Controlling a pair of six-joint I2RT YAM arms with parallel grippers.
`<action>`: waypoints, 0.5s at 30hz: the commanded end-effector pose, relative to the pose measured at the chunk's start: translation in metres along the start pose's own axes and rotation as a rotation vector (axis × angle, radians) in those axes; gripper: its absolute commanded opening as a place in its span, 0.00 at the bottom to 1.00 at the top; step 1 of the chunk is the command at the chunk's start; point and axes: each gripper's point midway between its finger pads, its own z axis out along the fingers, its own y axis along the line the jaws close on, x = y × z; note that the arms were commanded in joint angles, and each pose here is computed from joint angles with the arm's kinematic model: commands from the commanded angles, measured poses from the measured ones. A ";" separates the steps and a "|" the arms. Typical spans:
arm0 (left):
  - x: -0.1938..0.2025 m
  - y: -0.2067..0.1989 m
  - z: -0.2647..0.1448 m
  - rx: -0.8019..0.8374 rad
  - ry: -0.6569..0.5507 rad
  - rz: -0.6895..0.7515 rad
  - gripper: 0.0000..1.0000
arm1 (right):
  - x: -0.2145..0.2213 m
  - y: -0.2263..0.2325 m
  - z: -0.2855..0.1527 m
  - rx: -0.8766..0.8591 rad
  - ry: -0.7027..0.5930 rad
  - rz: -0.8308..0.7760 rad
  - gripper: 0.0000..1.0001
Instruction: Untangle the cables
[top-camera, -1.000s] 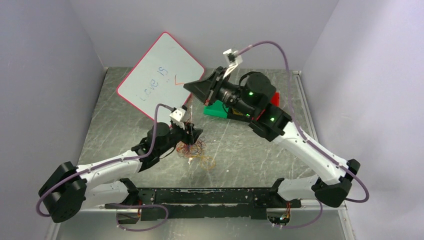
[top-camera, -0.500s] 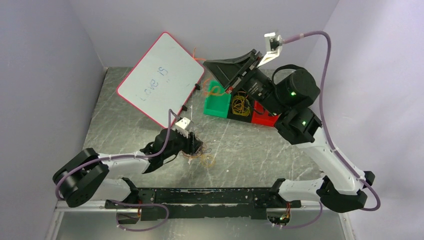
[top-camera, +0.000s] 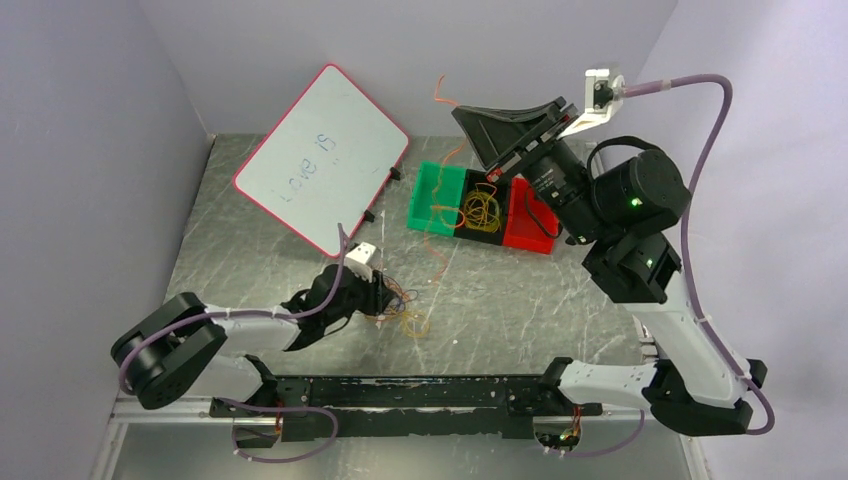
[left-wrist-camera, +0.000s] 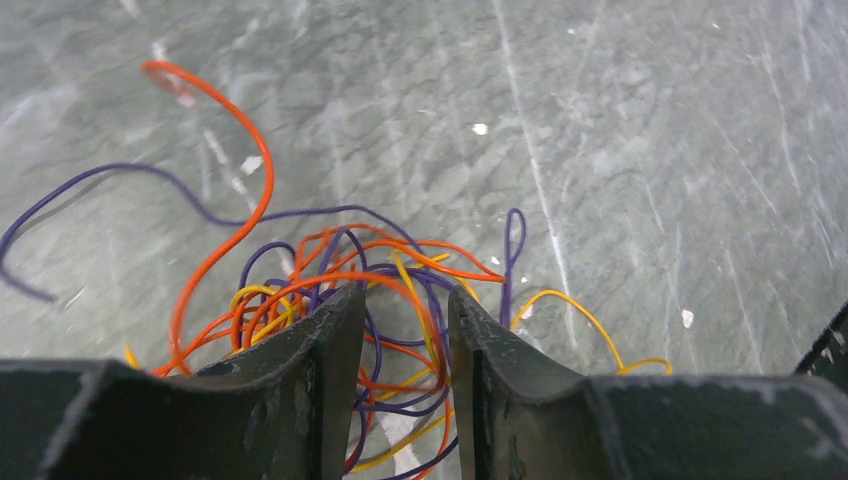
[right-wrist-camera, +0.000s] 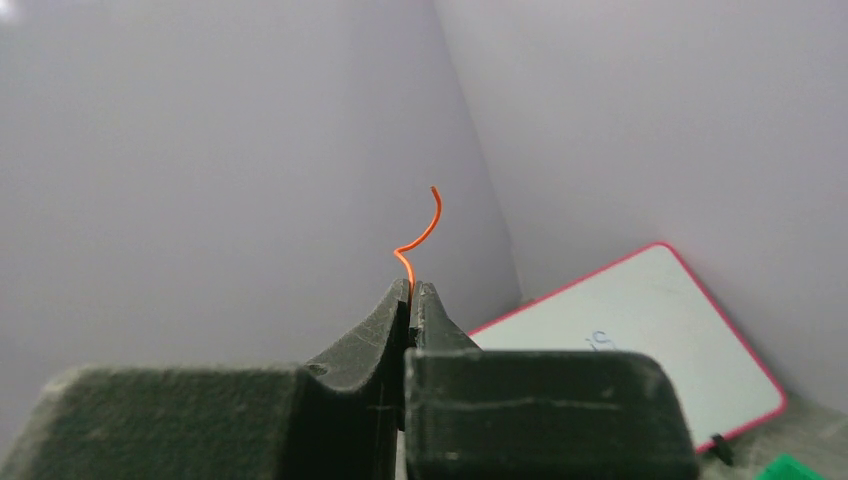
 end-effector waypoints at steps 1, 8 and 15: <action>0.005 0.037 -0.015 -0.215 -0.005 -0.080 0.42 | 0.027 -0.030 -0.002 0.134 0.083 -0.085 0.00; 0.016 0.059 -0.040 -0.343 0.011 -0.133 0.41 | 0.084 -0.074 0.004 0.306 0.262 -0.199 0.00; 0.014 0.054 -0.052 -0.320 -0.009 -0.185 0.43 | 0.124 -0.119 0.009 0.423 0.382 -0.303 0.00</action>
